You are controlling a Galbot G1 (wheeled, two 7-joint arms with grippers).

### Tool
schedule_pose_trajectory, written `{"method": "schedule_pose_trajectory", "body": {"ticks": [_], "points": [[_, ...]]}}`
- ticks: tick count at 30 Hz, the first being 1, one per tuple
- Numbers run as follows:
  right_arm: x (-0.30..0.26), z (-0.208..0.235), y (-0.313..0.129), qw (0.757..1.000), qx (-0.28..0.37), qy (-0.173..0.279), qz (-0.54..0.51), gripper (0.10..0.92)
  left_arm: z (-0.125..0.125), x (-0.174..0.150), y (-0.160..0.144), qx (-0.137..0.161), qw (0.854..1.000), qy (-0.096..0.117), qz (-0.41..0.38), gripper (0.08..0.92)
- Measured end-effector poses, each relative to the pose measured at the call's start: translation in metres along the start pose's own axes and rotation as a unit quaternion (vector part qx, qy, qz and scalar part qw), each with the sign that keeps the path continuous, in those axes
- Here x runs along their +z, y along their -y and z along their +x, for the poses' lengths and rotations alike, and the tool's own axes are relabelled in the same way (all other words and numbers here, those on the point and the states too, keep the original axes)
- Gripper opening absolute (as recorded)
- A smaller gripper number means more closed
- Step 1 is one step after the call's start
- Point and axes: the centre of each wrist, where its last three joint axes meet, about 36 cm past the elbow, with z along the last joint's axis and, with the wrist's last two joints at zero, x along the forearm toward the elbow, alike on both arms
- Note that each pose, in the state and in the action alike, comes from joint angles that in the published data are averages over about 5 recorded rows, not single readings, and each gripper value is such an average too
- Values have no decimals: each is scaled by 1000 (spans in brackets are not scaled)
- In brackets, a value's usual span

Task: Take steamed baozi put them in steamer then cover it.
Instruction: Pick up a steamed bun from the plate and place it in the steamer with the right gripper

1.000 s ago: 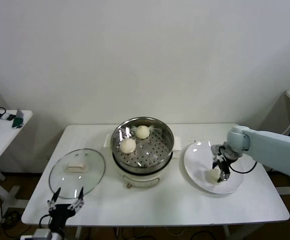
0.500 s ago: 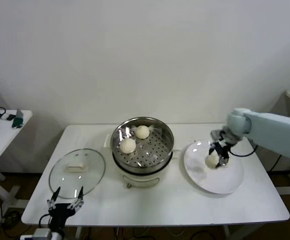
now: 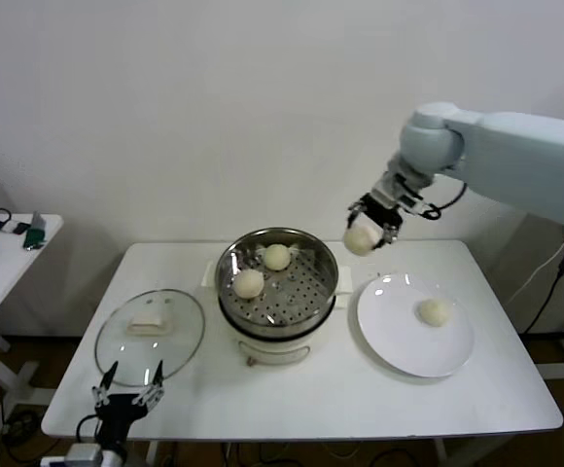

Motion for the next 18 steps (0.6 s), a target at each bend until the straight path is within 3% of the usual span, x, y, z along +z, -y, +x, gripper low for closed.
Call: {"method": "schedule_pose_trajectory", "body": {"ticks": [9,18], "points": [[-79,-42,55,988,-17,13,152,679,4,-5,-3,-6,1000,5,-8,823],[-117,-105,75,976,-46,26,209,679,8,-3,-5,-8,1000,3,-11,823]]}}
